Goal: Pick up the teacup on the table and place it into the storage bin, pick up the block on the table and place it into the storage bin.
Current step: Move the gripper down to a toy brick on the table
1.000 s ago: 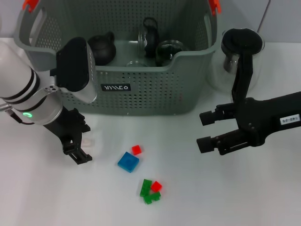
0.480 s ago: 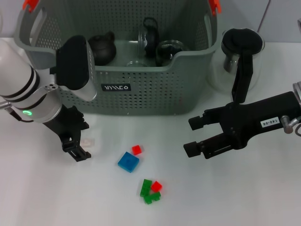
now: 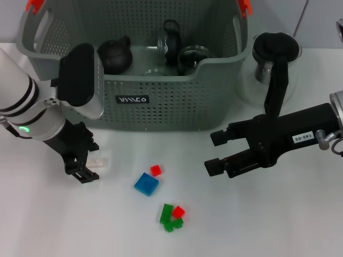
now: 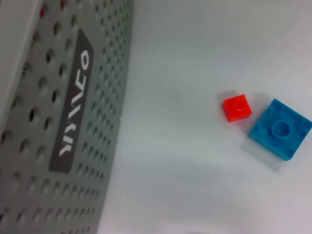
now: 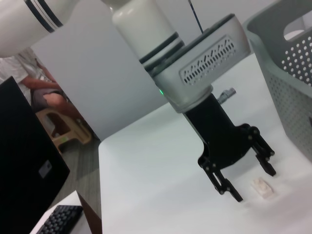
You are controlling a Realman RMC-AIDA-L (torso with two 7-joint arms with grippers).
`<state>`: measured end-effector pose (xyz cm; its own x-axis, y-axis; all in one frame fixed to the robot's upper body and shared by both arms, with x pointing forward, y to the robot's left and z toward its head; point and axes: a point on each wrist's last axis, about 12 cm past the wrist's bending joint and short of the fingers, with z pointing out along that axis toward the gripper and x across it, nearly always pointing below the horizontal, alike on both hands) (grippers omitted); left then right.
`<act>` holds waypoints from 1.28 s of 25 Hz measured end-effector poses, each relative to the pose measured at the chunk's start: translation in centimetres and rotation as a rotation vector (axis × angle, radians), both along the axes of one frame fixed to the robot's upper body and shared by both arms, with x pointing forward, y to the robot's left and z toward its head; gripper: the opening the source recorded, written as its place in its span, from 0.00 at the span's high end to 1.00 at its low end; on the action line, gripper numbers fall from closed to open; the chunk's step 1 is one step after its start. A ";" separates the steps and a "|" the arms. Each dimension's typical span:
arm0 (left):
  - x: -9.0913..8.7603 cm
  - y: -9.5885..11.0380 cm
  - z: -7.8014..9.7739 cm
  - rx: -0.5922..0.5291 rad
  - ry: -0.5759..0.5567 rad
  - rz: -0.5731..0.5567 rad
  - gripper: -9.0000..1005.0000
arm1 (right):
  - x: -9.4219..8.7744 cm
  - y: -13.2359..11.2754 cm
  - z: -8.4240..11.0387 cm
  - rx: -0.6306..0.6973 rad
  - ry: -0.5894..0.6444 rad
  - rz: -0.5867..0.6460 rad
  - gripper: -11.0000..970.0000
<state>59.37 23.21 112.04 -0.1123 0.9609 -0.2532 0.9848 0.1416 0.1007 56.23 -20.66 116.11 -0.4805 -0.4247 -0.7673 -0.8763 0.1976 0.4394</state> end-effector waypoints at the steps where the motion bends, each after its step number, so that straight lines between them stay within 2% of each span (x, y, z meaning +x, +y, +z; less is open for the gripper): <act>1: 0.0 0.0 0.0 0.000 0.000 0.000 0.28 | 0.0 0.0 0.0 0.004 0.001 0.000 0.02; 18: 0.1 -0.6 -0.6 0.017 -0.003 -0.013 0.28 | 0.0 0.2 0.0 0.012 0.001 0.001 0.02; 32: 0.2 -0.4 -0.8 0.021 0.008 -0.007 0.61 | 0.0 0.2 -0.1 0.012 -0.006 0.005 0.02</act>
